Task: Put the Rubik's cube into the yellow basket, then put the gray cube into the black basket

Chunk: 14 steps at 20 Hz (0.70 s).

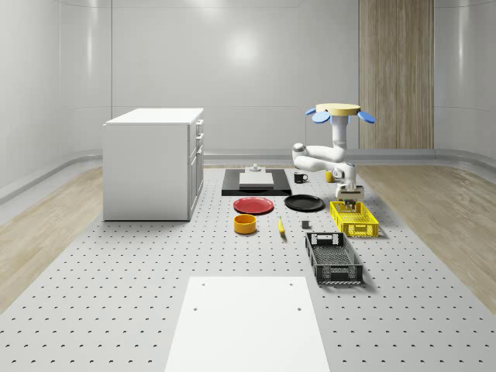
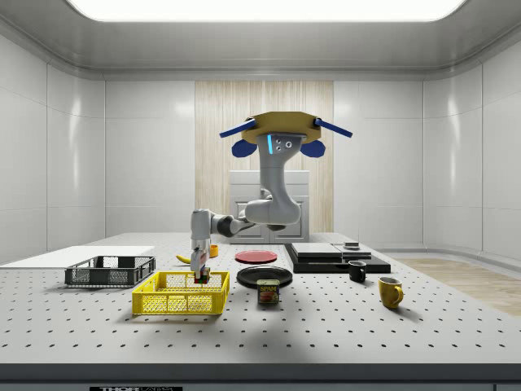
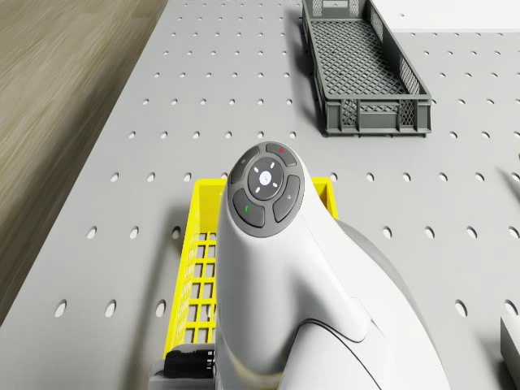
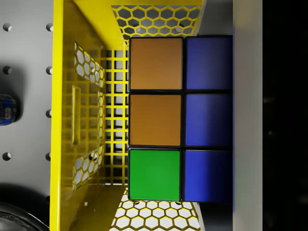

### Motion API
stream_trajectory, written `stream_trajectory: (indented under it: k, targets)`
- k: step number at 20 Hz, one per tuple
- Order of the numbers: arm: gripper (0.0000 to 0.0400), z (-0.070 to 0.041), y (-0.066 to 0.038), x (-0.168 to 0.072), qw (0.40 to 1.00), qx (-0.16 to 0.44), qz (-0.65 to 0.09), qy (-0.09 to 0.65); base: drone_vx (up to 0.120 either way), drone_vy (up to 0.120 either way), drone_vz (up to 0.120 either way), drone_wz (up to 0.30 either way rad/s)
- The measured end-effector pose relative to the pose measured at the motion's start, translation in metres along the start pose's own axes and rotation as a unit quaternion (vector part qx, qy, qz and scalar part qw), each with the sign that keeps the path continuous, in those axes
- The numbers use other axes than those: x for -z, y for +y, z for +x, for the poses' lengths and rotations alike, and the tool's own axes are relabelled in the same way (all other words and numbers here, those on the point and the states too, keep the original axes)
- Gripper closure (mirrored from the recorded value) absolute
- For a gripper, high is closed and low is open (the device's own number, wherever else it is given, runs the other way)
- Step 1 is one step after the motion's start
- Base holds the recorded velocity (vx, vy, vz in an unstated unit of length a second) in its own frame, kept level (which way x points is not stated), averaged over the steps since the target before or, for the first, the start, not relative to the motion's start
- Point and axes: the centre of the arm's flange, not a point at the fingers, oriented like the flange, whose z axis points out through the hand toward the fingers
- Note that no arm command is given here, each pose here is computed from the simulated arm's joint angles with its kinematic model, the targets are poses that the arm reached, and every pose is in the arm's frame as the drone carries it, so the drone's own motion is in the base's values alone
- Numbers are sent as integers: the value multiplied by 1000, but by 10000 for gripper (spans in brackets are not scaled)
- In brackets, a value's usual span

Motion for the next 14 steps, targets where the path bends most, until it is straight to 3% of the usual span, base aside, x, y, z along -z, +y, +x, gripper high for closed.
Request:
stream_trajectory:
  k: [14]
  targets:
    - [113, 0, 0, -51, 1000, 2, 0, 0, 0, 0, 0, 0]
